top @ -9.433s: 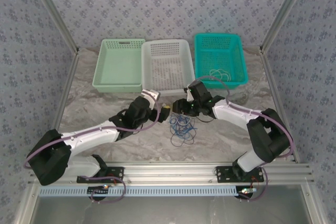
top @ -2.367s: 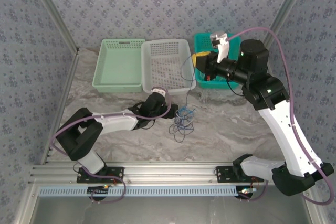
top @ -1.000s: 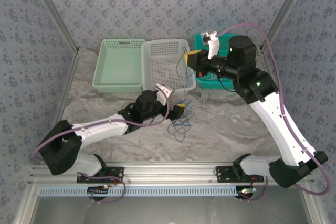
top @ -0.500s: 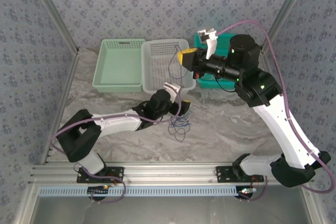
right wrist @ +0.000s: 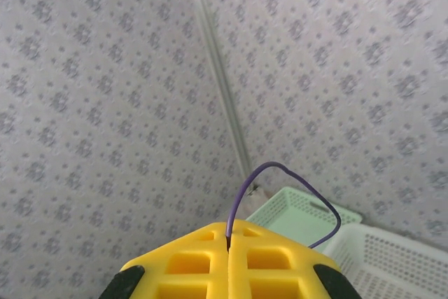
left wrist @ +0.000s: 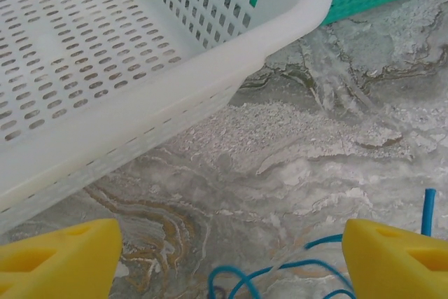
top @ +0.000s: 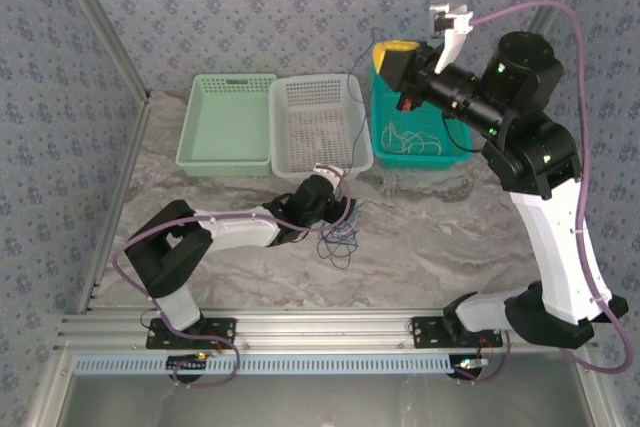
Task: Untangle the cables
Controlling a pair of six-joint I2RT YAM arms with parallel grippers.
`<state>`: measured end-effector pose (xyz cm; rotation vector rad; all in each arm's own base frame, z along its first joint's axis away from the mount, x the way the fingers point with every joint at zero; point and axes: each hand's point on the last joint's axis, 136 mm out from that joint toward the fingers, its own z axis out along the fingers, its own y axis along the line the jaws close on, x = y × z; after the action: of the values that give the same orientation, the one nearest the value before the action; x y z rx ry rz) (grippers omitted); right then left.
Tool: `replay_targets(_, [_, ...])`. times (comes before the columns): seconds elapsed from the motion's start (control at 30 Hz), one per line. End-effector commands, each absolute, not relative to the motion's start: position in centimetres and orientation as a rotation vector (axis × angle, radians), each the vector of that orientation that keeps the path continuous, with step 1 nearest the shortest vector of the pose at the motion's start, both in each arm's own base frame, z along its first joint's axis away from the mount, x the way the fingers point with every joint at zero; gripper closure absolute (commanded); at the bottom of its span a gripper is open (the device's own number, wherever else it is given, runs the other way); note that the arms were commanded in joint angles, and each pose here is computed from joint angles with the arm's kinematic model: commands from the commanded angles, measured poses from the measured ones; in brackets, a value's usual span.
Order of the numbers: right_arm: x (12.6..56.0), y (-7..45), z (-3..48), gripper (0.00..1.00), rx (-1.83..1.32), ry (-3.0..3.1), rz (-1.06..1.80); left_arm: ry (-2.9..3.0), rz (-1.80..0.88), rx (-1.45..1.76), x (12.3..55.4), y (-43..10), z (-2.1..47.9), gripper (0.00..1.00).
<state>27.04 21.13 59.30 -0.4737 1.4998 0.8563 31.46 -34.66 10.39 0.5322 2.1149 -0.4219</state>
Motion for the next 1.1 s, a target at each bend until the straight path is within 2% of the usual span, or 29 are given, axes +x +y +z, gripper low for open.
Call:
replay_targets(0.0, [28.6,19.9,59.7,1.00,-0.426,1.510,0.831,2.132,-0.375,0.500,31.4,-33.6,9.7,0.16])
replay_targets(0.27, [33.2,18.3,60.7,1.00,-0.360,1.474,0.756,2.097,-0.294,0.408,31.4,-30.7,12.1,0.01])
replay_targets(0.5, [36.3,18.3,61.9,1.00,-0.328,1.456,0.788,2.069,-0.217,0.354,30.5,-27.3,13.4,0.00])
replay_targets(0.63, [35.8,18.5,65.3,1.00,-0.305,1.343,0.889,2.079,-0.175,0.341,30.4,-25.9,13.0,0.01])
replay_targets(0.77, [34.9,20.3,66.5,1.00,-0.351,1.330,0.943,2.038,-0.219,0.324,30.4,-26.0,14.1,0.00])
replay_targets(1.07, [34.2,22.9,65.7,1.00,-0.395,1.353,0.993,1.805,-0.501,0.376,30.6,-30.5,21.2,0.01])
